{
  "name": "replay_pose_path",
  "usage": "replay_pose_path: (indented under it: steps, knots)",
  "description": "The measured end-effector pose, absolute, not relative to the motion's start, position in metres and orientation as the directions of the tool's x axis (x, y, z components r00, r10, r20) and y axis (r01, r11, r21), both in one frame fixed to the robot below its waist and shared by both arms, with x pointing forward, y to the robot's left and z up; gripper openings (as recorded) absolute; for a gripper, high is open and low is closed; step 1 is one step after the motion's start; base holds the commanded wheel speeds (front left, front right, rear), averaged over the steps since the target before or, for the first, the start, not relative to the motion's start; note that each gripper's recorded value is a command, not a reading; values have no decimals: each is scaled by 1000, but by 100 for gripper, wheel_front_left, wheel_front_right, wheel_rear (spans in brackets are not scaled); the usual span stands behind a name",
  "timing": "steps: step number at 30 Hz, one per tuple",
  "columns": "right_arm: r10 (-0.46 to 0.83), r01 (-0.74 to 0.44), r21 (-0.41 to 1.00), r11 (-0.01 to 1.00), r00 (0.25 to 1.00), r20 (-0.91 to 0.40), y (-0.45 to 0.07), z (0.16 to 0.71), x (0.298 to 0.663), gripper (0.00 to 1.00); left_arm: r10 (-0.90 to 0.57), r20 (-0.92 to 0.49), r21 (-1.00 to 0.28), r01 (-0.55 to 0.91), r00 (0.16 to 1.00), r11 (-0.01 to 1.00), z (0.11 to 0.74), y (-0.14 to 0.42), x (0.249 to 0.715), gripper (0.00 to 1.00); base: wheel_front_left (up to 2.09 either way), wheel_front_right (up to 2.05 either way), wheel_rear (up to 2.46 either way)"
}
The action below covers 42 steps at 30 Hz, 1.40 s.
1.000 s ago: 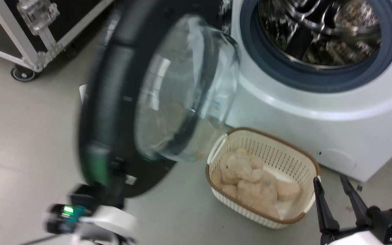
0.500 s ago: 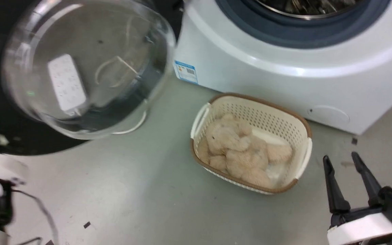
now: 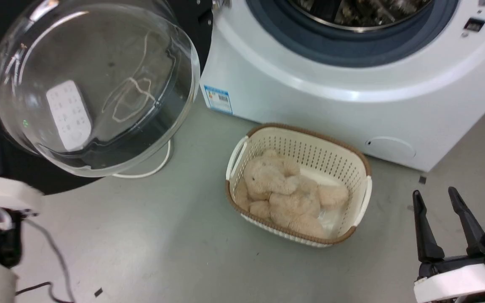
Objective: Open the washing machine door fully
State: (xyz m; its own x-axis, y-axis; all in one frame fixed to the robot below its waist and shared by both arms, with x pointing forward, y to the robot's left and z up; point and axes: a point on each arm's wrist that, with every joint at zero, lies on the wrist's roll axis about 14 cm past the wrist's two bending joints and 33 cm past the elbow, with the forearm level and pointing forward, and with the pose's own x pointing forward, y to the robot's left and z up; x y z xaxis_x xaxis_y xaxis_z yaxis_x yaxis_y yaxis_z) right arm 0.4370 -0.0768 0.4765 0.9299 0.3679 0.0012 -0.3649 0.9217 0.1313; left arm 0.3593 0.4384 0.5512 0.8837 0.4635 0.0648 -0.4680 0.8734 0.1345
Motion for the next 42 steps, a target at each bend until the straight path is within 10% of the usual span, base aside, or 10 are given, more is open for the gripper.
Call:
replay_pose_path:
  steps: [23, 24, 25, 42]
  knots:
    - [143, -155, 70, 985, 978, 153, -155, 533, 363, 100, -34, 104, -69, 42, 994, 997, 530, 191, 354, 0, 0, 0, 0]
    - [135, -147, 70, 987, 979, 153, -158, 533, 360, 100, -45, 93, -69, 52, 995, 996, 526, 185, 353, 29, 0, 0, 0]
    - [128, -140, 71, 988, 980, 153, -160, 533, 356, 100, -52, 83, -72, 58, 995, 996, 522, 180, 351, 100, 0, 0, 0]
    - [86, -98, 88, 991, 988, 129, -172, 523, 337, 100, -88, 61, -22, 89, 994, 996, 507, 148, 343, 100, 0, 0, 0]
